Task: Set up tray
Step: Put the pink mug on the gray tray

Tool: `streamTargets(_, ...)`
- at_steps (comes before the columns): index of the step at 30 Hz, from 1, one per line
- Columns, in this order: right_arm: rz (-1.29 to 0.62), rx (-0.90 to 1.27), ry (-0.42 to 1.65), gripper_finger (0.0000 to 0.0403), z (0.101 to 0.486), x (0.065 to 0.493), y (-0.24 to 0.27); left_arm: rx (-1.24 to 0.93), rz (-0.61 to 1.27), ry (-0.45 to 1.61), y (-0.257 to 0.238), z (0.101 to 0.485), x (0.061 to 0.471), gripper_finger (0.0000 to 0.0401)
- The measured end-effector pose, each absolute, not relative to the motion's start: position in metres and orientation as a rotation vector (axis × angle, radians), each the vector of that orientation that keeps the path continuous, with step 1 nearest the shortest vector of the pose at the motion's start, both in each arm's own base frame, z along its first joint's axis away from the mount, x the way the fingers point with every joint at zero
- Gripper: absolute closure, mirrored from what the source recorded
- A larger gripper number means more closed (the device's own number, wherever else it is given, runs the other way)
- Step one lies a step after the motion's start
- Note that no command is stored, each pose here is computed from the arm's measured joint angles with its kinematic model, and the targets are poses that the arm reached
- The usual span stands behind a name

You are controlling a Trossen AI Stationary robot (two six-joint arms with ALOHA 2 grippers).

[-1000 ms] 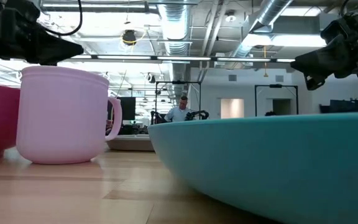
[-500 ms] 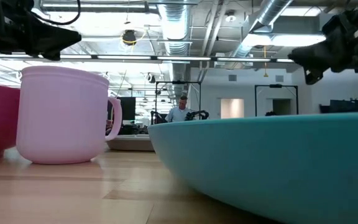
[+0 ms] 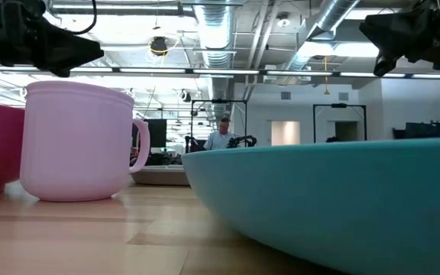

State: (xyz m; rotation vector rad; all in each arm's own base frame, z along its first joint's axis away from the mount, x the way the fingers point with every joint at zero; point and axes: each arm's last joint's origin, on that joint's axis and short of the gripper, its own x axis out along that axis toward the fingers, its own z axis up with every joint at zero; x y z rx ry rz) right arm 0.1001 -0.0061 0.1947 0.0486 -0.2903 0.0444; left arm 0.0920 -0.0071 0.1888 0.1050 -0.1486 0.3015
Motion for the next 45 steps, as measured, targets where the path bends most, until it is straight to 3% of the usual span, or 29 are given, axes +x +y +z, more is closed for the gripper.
streamTargets(7,0.057,0.145,-0.298,0.0336,0.196,0.1,-0.006,-0.043,0.324,-0.193,-0.006,0.196,0.09,0.0232)
streamTargets(20,0.127,0.283,-0.318,0.0336,0.212,0.109,-0.002,-0.098,0.319,-0.225,-0.006,0.199,0.089,0.0232)
streamTargets(27,0.142,0.252,-0.279,0.0336,0.23,0.134,0.009,-0.124,0.317,-0.228,-0.006,0.199,0.089,0.0232)
streamTargets(32,0.05,0.165,-0.204,0.0336,0.241,0.162,0.015,-0.132,0.289,-0.219,-0.006,0.198,0.09,0.0232)
streamTargets(38,0.004,0.028,-0.067,0.0336,0.228,0.189,0.014,-0.166,0.262,-0.188,-0.007,0.194,0.091,0.0232)
streamTargets(45,-0.048,0.177,-0.038,0.0336,0.223,0.218,0.004,-0.172,0.205,-0.161,-0.008,0.214,0.087,0.0232)
